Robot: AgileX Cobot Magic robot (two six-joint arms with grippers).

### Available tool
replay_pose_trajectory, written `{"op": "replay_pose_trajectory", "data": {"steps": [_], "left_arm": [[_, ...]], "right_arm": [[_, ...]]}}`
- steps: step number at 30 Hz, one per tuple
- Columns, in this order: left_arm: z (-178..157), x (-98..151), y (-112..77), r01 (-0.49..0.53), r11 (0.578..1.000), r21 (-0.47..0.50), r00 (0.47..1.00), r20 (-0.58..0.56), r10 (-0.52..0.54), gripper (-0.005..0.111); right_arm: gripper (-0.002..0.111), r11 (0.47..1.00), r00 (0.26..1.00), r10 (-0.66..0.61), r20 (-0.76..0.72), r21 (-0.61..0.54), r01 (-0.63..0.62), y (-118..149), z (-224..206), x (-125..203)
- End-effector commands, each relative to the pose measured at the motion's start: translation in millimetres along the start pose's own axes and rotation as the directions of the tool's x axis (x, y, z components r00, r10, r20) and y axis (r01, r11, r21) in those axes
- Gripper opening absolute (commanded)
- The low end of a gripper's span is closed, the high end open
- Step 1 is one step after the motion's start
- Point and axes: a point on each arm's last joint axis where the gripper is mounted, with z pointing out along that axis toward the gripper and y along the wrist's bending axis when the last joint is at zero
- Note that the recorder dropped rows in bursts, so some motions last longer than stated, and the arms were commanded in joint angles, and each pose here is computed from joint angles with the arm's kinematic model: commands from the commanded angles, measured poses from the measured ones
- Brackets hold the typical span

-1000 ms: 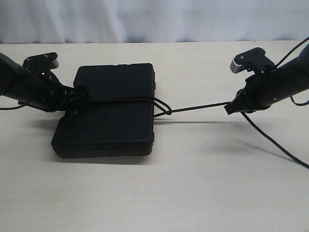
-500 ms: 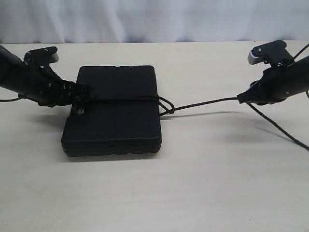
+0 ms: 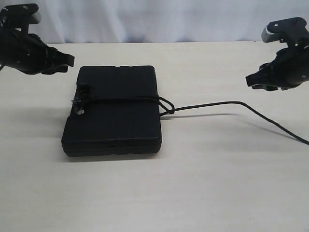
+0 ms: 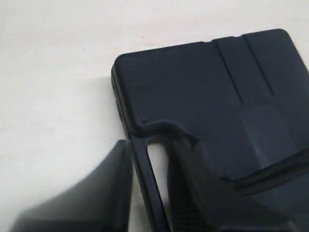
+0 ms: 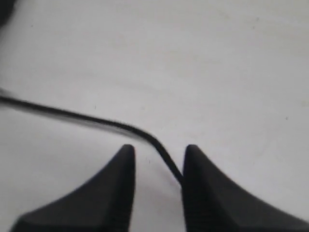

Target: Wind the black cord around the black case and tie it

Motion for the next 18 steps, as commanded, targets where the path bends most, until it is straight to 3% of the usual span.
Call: {"op": "replay_pose_trajectory", "data": {"steps": [1,3,6,8,11,15,18], "left_arm": [[-19,0,-3.8,0.002,1.000,-0.006,0.998,-0.060,-0.002,0.000],[-25,6,-2.3,0.034,0.999,-0.041,0.991,-0.127,-0.039,0.000],[-37,16,2.8,0.003,0.992,-0.125,0.968,-0.247,-0.034,0.000],[-50,20,4.6,-0.010,0.985,-0.175,0.950,-0.310,-0.045,0.000],[-74,21,-1.8,-0.013,0.985,-0.173,0.942,-0.332,-0.046,0.000],[-107,26,-10.9,-0.017,0.986,-0.169,0.972,-0.235,-0.023,0.000],[-136,34,-18.2,-0.011,0.984,-0.175,1.000,-0.028,0.006,0.000]], "right_arm": [[0.004,0.994,0.968,0.076,-0.237,0.090,-0.056,-7,-28,6],[0.004,0.975,0.925,0.169,-0.339,0.192,-0.107,-13,-42,10],[0.004,0.939,0.867,0.244,-0.435,0.329,-0.099,-20,-64,18],[0.004,0.923,0.855,0.269,-0.443,0.371,-0.099,-19,-79,22],[0.004,0.920,0.873,0.277,-0.402,0.374,-0.119,-13,-101,29],[0.004,0.918,0.927,0.257,-0.272,0.369,-0.146,-3,-130,38],[0.004,0.918,0.974,0.210,-0.081,0.360,-0.167,6,-155,45]]}}
